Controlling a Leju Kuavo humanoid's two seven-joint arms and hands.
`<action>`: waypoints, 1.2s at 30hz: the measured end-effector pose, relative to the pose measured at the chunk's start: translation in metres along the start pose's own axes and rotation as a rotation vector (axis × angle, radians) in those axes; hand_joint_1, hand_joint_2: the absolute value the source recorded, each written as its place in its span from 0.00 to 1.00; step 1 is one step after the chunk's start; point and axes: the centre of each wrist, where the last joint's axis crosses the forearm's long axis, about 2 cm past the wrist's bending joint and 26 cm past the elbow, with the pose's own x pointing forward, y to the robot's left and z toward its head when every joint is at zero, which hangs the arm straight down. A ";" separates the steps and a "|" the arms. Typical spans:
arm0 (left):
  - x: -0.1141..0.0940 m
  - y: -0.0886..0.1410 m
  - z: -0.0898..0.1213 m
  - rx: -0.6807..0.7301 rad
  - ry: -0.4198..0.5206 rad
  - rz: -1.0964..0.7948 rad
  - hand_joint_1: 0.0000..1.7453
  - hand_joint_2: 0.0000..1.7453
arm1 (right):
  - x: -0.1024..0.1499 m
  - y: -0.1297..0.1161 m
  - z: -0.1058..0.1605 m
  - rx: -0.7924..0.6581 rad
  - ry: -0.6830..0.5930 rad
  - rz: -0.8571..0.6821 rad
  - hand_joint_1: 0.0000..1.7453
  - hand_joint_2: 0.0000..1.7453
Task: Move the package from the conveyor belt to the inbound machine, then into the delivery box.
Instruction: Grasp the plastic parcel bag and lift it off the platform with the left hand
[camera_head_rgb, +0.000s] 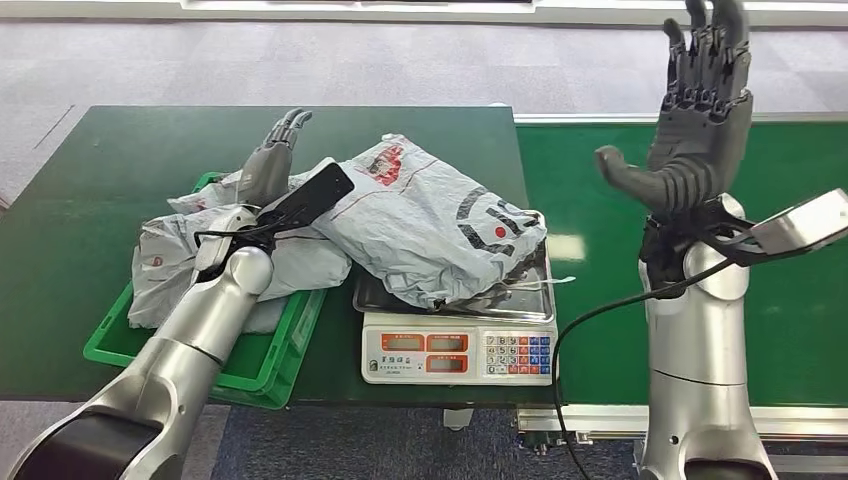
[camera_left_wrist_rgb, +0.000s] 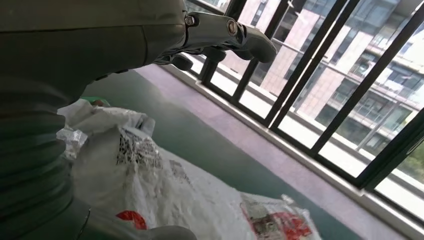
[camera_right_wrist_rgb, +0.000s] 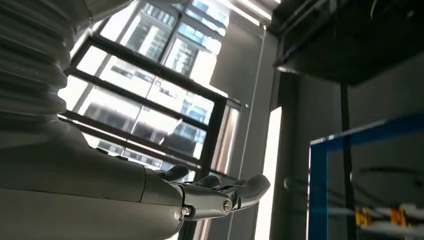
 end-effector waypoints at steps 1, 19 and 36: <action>-0.001 -0.004 0.000 -0.019 0.014 -0.010 0.00 1.00 | 0.000 0.001 -0.002 -0.024 -0.006 0.005 0.00 1.00; 0.010 -0.062 0.018 -0.637 0.125 -0.233 1.00 1.00 | 0.000 0.012 -0.014 -0.165 -0.018 0.059 0.00 1.00; 0.026 -0.082 0.027 -0.755 0.031 -0.298 1.00 1.00 | 0.000 0.010 -0.003 -0.206 -0.011 0.050 0.00 1.00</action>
